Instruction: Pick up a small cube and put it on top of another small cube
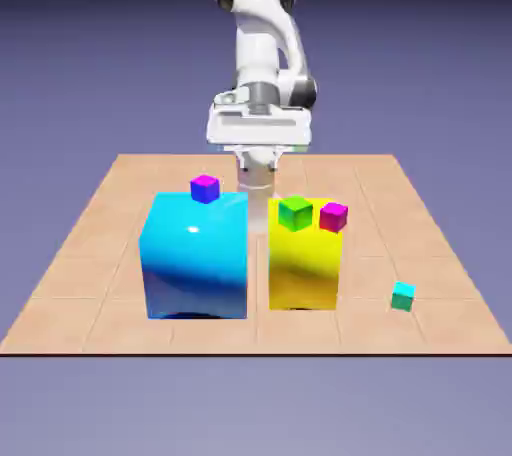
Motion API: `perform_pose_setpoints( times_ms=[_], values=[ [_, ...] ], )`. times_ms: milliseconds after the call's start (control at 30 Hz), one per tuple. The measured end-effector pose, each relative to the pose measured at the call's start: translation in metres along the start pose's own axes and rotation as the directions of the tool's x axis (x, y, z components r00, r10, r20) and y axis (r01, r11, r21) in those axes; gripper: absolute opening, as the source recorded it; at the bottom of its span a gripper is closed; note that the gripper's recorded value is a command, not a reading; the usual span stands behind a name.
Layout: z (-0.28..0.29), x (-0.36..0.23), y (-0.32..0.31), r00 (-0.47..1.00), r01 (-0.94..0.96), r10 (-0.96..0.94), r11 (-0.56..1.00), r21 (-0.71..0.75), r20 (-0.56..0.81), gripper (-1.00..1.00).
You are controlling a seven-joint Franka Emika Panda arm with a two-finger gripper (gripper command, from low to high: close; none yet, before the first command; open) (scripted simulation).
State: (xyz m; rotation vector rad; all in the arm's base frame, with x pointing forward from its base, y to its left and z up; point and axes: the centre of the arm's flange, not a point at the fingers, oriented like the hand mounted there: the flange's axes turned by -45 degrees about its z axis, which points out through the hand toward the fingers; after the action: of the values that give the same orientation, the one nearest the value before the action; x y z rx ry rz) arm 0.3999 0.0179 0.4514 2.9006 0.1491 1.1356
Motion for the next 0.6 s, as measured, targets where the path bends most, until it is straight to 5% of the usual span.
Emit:
perform_pose_setpoints(
  times_ms=[267,600],
  values=[
    [0.081,0.007,-0.093,0.907,0.272,-0.289,0.957,0.098,0.306,0.0],
    [0.161,-0.03,-0.22,0.603,0.514,-0.583,0.806,0.294,0.544,0.0]
  ],
)
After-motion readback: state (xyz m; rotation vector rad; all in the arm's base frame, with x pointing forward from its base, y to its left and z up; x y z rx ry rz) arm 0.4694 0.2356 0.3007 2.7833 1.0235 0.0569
